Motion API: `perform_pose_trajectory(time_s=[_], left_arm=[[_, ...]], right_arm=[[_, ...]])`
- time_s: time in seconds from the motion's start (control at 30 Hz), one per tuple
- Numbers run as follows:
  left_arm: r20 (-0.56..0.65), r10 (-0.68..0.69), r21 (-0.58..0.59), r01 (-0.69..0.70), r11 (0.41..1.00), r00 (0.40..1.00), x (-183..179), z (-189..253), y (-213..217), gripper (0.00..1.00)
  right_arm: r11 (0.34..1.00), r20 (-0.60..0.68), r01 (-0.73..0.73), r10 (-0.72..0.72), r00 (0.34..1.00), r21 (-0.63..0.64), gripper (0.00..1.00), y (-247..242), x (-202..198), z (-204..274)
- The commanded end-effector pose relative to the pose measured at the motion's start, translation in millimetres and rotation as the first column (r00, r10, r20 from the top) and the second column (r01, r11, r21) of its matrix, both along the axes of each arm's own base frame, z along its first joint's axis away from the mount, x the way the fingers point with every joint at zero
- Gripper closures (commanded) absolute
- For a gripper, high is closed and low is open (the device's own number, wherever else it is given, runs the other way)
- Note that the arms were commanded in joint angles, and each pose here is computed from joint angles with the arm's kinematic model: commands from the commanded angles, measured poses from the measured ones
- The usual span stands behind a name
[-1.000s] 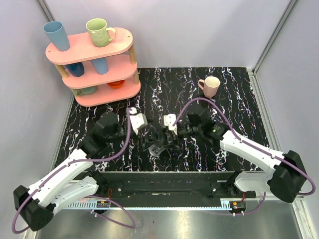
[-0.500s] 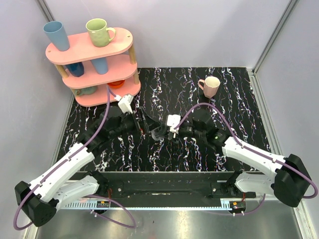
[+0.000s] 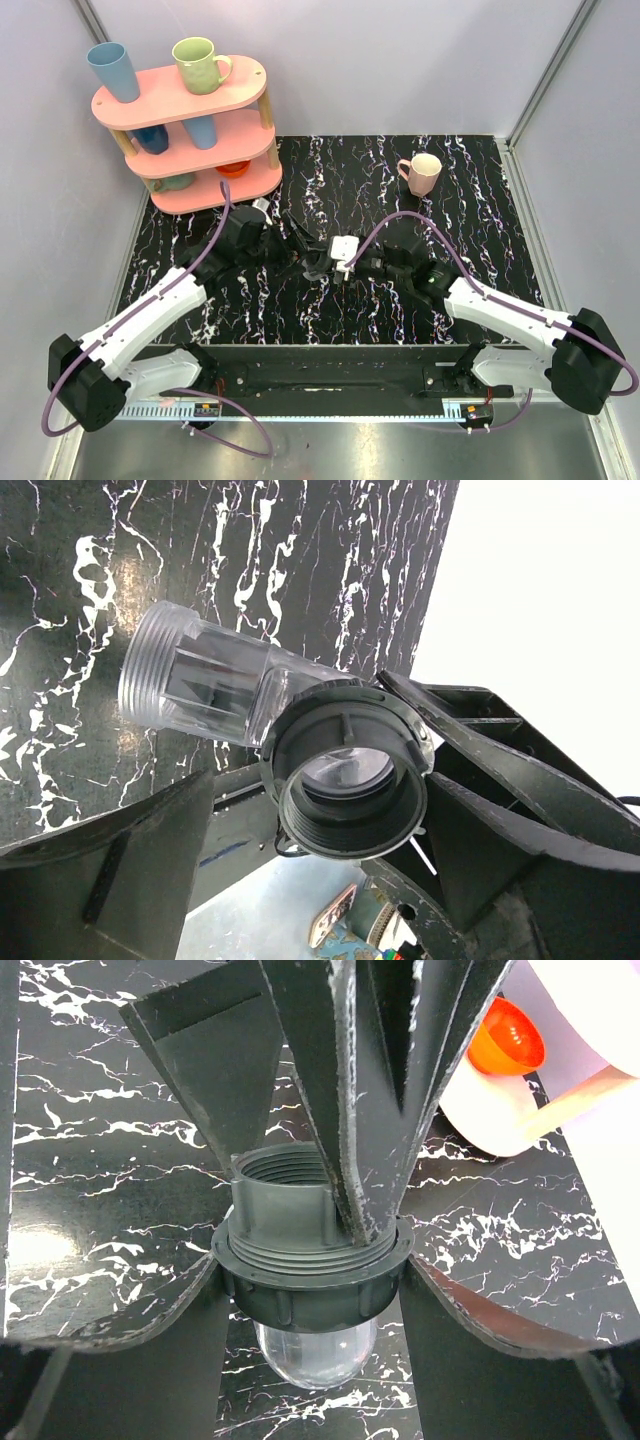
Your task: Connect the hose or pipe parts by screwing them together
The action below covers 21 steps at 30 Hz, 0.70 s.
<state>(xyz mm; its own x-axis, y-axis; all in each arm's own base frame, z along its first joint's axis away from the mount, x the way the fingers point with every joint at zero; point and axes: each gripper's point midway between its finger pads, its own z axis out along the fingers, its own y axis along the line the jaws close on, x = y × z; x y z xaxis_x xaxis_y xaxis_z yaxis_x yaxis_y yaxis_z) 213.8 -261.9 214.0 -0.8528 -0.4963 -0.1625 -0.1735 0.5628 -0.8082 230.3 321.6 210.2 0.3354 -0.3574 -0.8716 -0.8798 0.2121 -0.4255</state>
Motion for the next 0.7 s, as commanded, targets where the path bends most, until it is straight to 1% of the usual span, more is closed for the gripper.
perform_pose_trajectory(time_s=[0.0, 0.03, 0.07, 0.13, 0.17, 0.23, 0.27, 0.3, 0.33, 0.37, 0.4, 0.43, 0.47, 0.53, 0.57, 0.6, 0.63, 0.67], left_arm=[[0.032, 0.028, -0.056, -0.026, 0.998, 0.999, 9.6, 24.6, -4.8, 0.16], [0.042, 0.024, -0.06, -0.022, 0.998, 0.999, 9.8, 25.9, -5.1, 0.23], [0.05, 0.016, -0.05, -0.014, 0.999, 0.999, 9.4, 24.0, -4.6, 0.29], [0.07, 0.001, -0.033, 0.001, 0.999, 0.998, 9.3, 22.2, -3.7, 0.46], [0.096, -0.024, -0.011, 0.025, 1.0, 0.995, 9.2, 20.2, -3.4, 0.61], [0.136, -0.055, 0.015, 0.054, 0.998, 0.989, 9.8, 19.8, -3.0, 0.71], [0.181, -0.092, 0.048, 0.084, 0.995, 0.979, 11.4, 18.2, -2.6, 0.79], [0.205, -0.11, 0.065, 0.099, 0.993, 0.972, 12.2, 18.2, -2.4, 0.83], [0.25, -0.137, 0.064, 0.125, 0.99, 0.958, 13.9, 23.0, -5.5, 0.87], [0.311, -0.189, 0.097, 0.166, 0.981, 0.931, 14.3, 24.3, -6.3, 0.93], [0.353, -0.218, 0.107, 0.193, 0.975, 0.91, 13.8, 27.2, -7.6, 0.96], [0.423, -0.255, 0.098, 0.236, 0.967, 0.87, 13.4, 34.4, -13.4, 0.99], [0.493, -0.308, 0.137, 0.277, 0.951, 0.813, 12.7, 36.2, -14.7, 1.0], [0.602, -0.337, 0.147, 0.315, 0.938, 0.724, 9.7, 43.9, -17.4, 1.0], [0.663, -0.375, 0.198, 0.332, 0.922, 0.648, 9.0, 46.0, -16.9, 1.0], [0.698, -0.394, 0.221, 0.343, 0.913, 0.598, 5.7, 48.2, -15.4, 1.0], [0.751, -0.416, 0.236, 0.379, 0.895, 0.512, -0.1, 51.4, -18.9, 1.0], [0.789, -0.458, 0.306, 0.385, 0.871, 0.409, -1.6, 50.8, -18.3, 1.0]], right_arm=[[0.999, 0.077, -0.002, -0.001, 0.997, 0.048, 1.0, 4.8, 2.0, 25.4], [0.999, 0.076, -0.004, 0.0, 0.997, 0.049, 1.0, 4.7, 1.6, 26.0], [0.999, 0.07, -0.006, 0.003, 0.998, 0.045, 1.0, 4.5, 1.0, 24.9], [0.999, 0.061, -0.008, 0.005, 0.998, 0.044, 1.0, 5.3, 0.7, 26.0], [0.999, 0.044, -0.017, 0.016, 0.999, 0.032, 1.0, 5.8, -1.4, 22.3], [0.999, 0.019, -0.028, 0.028, 0.999, 0.03, 1.0, 9.8, -2.1, 24.4], [0.999, -0.002, -0.046, 0.046, 0.999, 0.029, 1.0, 11.5, -5.8, 23.8], [0.998, -0.016, -0.051, 0.051, 0.999, 0.031, 1.0, 14.7, -5.3, 25.0], [0.997, -0.034, -0.062, 0.063, 0.997, 0.037, 1.0, 17.1, -7.3, 25.9], [0.995, -0.055, -0.09, 0.092, 0.994, 0.037, 1.0, 19.6, -12.6, 24.5], [0.994, -0.068, -0.104, 0.106, 0.992, 0.042, 1.0, 23.1, -13.2, 27.0], [0.992, -0.087, -0.117, 0.121, 0.989, 0.051, 1.0, 24.3, -14.9, 28.8], [0.986, -0.115, -0.16, 0.165, 0.979, 0.054, 1.0, 26.2, -22.2, 27.8], [0.973, -0.154, -0.216, 0.226, 0.962, 0.077, 1.0, 29.2, -29.0, 33.2], [0.97, -0.174, -0.232, 0.242, 0.954, 0.08, 1.0, 28.8, -31.2, 32.5], [0.965, -0.184, -0.246, 0.259, 0.948, 0.088, 1.0, 29.6, -31.9, 34.9], [0.952, -0.198, -0.287, 0.303, 0.932, 0.103, 1.0, 30.0, -39.9, 37.8], [0.949, -0.215, -0.299, 0.315, 0.924, 0.105, 1.0, 28.3, -41.1, 36.9]])
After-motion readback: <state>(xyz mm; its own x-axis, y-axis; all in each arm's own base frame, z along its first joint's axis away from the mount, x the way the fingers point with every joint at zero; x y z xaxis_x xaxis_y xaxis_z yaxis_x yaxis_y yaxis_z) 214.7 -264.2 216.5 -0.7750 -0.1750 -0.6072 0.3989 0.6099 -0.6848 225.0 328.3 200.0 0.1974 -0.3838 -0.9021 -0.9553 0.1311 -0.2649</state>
